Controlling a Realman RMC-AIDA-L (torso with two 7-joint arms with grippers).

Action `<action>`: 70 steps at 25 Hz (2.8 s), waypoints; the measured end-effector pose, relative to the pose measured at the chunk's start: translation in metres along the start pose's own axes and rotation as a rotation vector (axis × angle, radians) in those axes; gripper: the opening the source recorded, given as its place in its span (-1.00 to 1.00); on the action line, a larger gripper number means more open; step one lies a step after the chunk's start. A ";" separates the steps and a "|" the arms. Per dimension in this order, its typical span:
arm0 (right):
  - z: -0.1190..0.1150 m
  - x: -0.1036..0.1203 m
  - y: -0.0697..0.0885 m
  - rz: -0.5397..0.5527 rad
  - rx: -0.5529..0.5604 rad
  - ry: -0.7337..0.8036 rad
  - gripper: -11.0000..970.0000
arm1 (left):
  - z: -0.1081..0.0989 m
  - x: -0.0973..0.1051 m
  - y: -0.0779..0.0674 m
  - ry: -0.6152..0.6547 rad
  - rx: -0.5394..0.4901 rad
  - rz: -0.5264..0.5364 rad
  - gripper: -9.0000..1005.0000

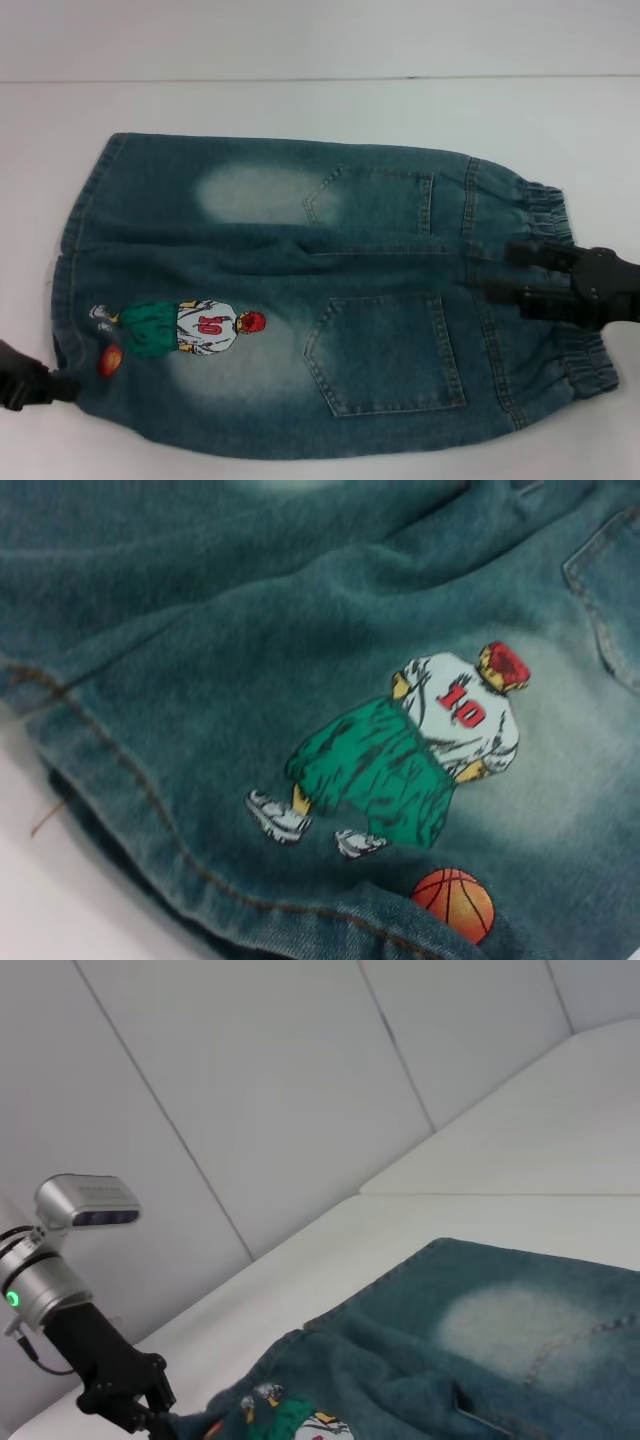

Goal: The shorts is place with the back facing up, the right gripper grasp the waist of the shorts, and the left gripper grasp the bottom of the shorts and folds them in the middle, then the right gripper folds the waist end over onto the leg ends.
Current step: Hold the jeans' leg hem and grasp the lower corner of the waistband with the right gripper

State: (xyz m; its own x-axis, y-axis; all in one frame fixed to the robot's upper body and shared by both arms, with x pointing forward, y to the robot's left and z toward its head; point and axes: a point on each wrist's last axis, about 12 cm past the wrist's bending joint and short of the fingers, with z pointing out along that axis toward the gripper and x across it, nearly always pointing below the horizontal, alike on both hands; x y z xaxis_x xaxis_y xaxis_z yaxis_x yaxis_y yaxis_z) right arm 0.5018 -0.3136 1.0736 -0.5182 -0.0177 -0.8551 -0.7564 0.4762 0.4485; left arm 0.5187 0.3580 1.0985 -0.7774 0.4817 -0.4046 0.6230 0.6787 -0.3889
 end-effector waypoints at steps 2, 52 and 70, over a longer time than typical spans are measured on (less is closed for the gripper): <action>-0.005 0.005 0.000 0.015 0.018 -0.009 0.88 | 0.000 -0.003 -0.001 -0.020 0.007 0.007 -0.82; -0.085 0.090 0.019 0.327 0.290 -0.022 0.87 | 0.004 -0.018 -0.005 -0.054 0.025 0.019 -0.83; -0.074 0.085 0.013 0.348 0.279 0.021 0.82 | 0.002 -0.017 -0.004 -0.055 0.024 0.015 -0.82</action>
State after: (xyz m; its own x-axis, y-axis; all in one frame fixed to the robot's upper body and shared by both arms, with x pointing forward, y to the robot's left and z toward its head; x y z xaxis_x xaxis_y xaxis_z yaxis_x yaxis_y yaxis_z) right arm 0.4183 -0.3745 1.0256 -0.7329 0.1696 -0.6589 -0.4001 0.6758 0.6190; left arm 0.5296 0.3463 1.1053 -0.7623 0.4604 -0.4550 0.6371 0.6579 -0.4016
